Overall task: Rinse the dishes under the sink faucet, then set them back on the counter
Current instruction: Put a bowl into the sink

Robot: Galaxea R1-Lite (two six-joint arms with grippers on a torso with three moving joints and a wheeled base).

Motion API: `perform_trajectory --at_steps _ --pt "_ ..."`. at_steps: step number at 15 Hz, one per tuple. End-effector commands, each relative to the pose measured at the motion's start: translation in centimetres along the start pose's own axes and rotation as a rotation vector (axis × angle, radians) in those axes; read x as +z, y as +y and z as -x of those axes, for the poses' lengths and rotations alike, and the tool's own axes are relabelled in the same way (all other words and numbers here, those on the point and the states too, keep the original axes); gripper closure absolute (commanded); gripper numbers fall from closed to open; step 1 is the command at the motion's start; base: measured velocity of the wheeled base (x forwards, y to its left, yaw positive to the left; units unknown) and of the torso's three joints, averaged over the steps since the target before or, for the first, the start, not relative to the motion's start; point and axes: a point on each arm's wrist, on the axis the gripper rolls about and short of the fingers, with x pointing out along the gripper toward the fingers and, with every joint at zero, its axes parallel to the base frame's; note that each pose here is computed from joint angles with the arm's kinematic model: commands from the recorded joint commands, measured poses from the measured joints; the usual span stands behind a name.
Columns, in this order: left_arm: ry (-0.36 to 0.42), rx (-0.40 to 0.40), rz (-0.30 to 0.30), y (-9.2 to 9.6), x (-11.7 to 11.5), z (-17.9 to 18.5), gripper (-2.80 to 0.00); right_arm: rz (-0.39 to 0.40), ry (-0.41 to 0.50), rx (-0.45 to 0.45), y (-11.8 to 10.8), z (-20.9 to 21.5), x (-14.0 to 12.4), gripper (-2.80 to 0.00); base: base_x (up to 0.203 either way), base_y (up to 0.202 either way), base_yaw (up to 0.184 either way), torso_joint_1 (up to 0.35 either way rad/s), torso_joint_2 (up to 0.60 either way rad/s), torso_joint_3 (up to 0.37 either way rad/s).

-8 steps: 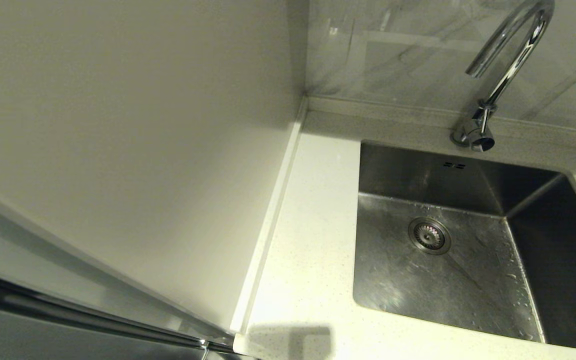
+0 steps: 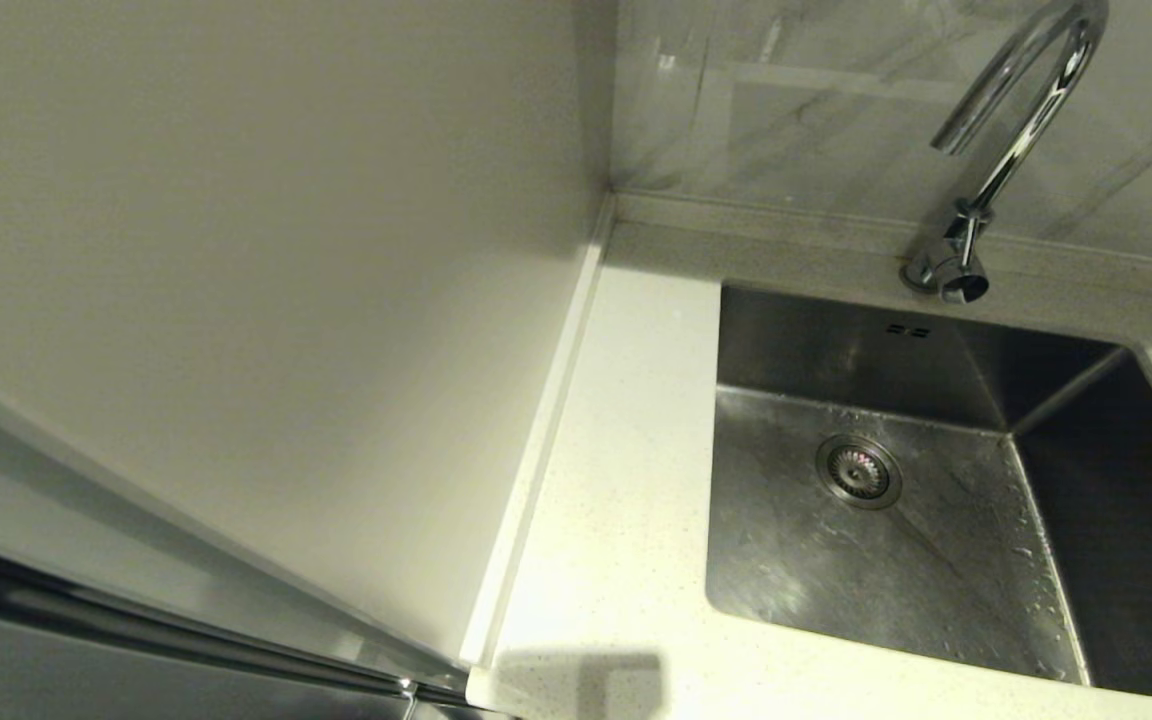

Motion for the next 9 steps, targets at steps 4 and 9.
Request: perform_trajectory --at_steps 4,9 --pt "0.003 0.000 0.000 0.0 -0.1 0.0 0.00 0.046 0.161 -0.075 -0.1 -1.2 11.9 0.00 0.000 0.000 0.000 0.000 0.00 0.000" --pt "0.003 0.000 0.000 0.0 -0.1 0.0 0.00 0.128 0.285 -0.245 -0.7 -13.0 20.0 0.00 0.000 0.000 0.000 0.000 0.00 0.000"
